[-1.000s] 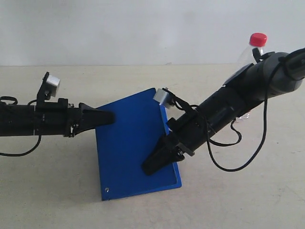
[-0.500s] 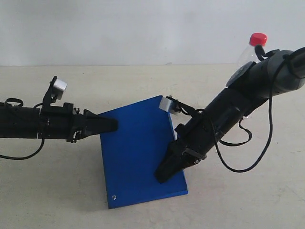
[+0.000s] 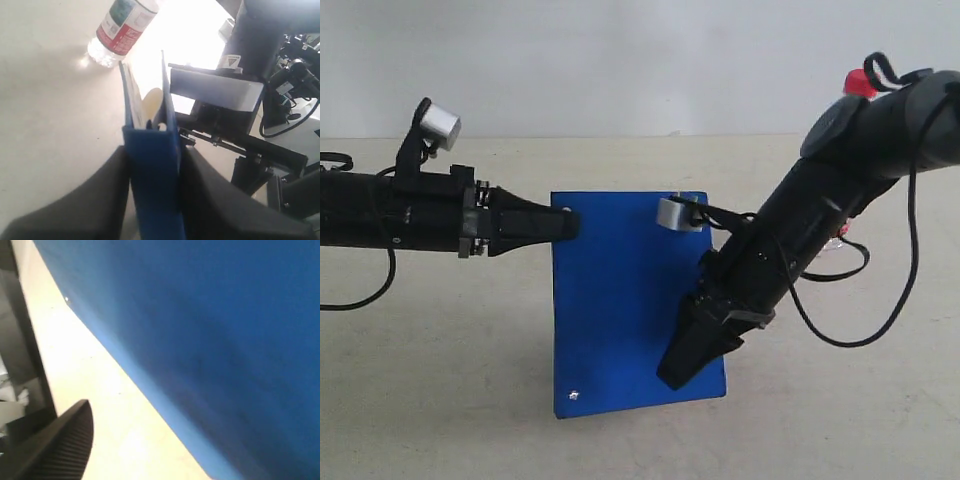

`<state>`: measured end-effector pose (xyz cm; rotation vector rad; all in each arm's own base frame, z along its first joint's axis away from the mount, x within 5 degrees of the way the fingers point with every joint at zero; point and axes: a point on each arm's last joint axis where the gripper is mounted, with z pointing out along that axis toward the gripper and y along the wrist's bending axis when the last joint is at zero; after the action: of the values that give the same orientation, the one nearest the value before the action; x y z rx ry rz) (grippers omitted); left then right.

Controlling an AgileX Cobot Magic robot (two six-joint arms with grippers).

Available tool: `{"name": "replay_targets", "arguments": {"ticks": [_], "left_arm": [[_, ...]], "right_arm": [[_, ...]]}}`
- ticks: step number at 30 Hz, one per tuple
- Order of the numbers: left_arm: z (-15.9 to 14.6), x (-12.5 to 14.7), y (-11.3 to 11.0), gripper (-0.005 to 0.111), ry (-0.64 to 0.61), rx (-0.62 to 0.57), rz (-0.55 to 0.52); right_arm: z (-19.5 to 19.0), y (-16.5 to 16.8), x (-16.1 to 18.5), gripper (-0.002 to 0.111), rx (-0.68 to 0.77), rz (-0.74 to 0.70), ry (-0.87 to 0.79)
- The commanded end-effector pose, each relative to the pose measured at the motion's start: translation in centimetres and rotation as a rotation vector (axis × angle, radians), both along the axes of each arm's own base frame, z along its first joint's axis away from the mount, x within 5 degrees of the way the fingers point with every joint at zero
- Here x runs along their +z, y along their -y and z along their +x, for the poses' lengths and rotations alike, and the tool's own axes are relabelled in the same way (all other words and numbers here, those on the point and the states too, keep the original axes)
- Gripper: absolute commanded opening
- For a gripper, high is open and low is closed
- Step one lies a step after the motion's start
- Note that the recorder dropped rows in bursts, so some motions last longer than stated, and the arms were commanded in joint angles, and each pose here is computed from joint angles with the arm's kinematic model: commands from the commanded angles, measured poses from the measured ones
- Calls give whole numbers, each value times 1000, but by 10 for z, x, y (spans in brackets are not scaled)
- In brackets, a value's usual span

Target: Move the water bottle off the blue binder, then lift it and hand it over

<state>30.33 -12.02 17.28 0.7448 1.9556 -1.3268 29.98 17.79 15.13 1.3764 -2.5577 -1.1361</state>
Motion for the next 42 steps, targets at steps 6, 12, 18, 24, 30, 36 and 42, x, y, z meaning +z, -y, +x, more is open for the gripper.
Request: {"name": "replay_targets", "arguments": {"ticks": [6, 12, 18, 24, 30, 36, 42], "left_arm": [[-6, 34, -1, 4, 121, 6, 6], [-13, 62, -7, 4, 209, 87, 84], [-48, 72, -17, 4, 233, 145, 189], [-94, 77, -34, 4, 320, 353, 206], [-119, 122, -49, 4, 487, 535, 211], [-126, 161, -59, 4, 576, 671, 173], [-125, 181, -58, 4, 612, 669, 125]], "right_arm": [[-9, 29, 78, 69, -101, -218, 296], [-12, 41, 101, 68, -223, -303, 387], [-16, 43, 112, 7, -299, -295, 383], [-28, 44, 144, 3, -382, -194, 457], [-60, 57, 194, 3, -417, -116, 619], [-93, 70, 231, 3, -452, -45, 740], [-108, 76, 244, 3, -461, -15, 785]]}}
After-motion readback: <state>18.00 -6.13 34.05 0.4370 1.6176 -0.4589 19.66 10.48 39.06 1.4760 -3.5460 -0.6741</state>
